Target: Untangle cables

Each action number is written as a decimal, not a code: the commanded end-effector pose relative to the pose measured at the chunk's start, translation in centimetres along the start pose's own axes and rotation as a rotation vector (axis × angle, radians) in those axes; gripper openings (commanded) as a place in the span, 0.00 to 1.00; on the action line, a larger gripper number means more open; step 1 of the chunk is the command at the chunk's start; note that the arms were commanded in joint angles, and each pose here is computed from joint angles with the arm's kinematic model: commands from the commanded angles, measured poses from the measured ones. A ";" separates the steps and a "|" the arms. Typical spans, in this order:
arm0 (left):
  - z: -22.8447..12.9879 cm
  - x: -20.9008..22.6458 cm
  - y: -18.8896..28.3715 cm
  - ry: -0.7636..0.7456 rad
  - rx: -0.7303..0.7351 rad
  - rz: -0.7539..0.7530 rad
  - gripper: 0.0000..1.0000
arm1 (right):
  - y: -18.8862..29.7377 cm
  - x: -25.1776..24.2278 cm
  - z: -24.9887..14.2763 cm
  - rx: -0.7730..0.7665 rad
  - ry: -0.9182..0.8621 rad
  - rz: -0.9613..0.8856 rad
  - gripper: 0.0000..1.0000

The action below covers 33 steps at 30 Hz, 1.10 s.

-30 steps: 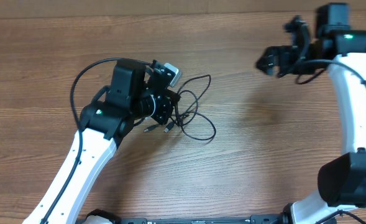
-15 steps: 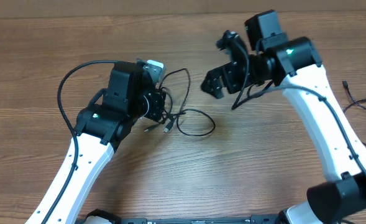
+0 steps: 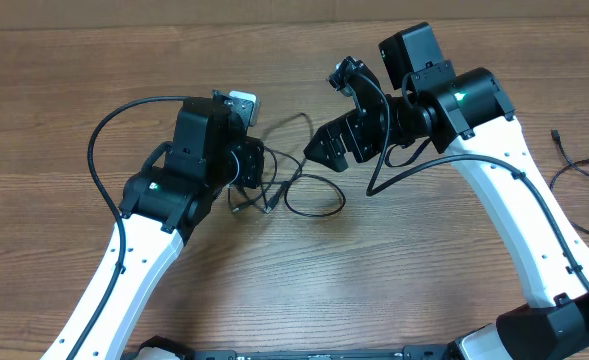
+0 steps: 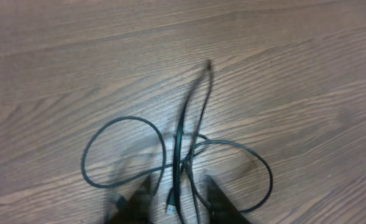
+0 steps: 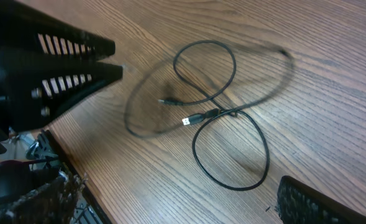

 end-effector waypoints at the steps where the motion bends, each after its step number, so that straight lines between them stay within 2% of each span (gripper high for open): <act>1: 0.9 0.5 1.1 0.012 -0.043 0.027 0.38 | 1.2 0.7 0.1 -0.035 0.026 0.012 1.00; 6: 1.1 0.8 1.3 0.024 -0.056 0.040 0.35 | 1.2 0.4 0.1 -0.032 0.020 -0.024 1.00; 10: 1.3 0.9 1.5 0.024 -0.070 0.056 0.40 | 1.2 0.3 -0.1 -0.021 0.014 -0.029 1.00; 15: 0.7 1.7 1.5 0.031 -0.038 0.124 0.83 | 0.9 -0.5 -0.2 -0.015 -0.108 -0.090 1.00; 16: 0.6 1.8 1.5 0.032 -0.026 0.137 0.96 | 0.8 -0.7 -0.2 -0.012 -0.147 -0.104 1.00; 17: 0.4 2.0 1.5 0.033 -0.017 0.155 1.00 | 0.5 -0.9 -0.3 -0.004 -0.187 -0.115 1.00; 25: -0.2 3.6 1.7 0.078 0.012 0.223 1.00 | -2.2 -2.9 -0.8 0.076 -0.483 -0.188 1.00; 30: -0.4 3.9 1.9 -0.125 -0.018 -0.010 0.99 | -4.4 -4.2 -1.0 0.091 -0.713 -0.214 1.00; 33: -1.1 4.7 2.4 -0.161 -0.027 -0.103 0.99 | -5.5 -4.7 -1.3 0.110 -0.836 -0.220 1.00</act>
Point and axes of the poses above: each gripper's point midway between its finger pads, its own y axis back along the fingers, its own x axis along the line the jaws close on, z = x × y, the point moved 8 cm from there along y, back along the fingers, and after that the axes turned 14 degrees about -y, right-handed, at the moved point
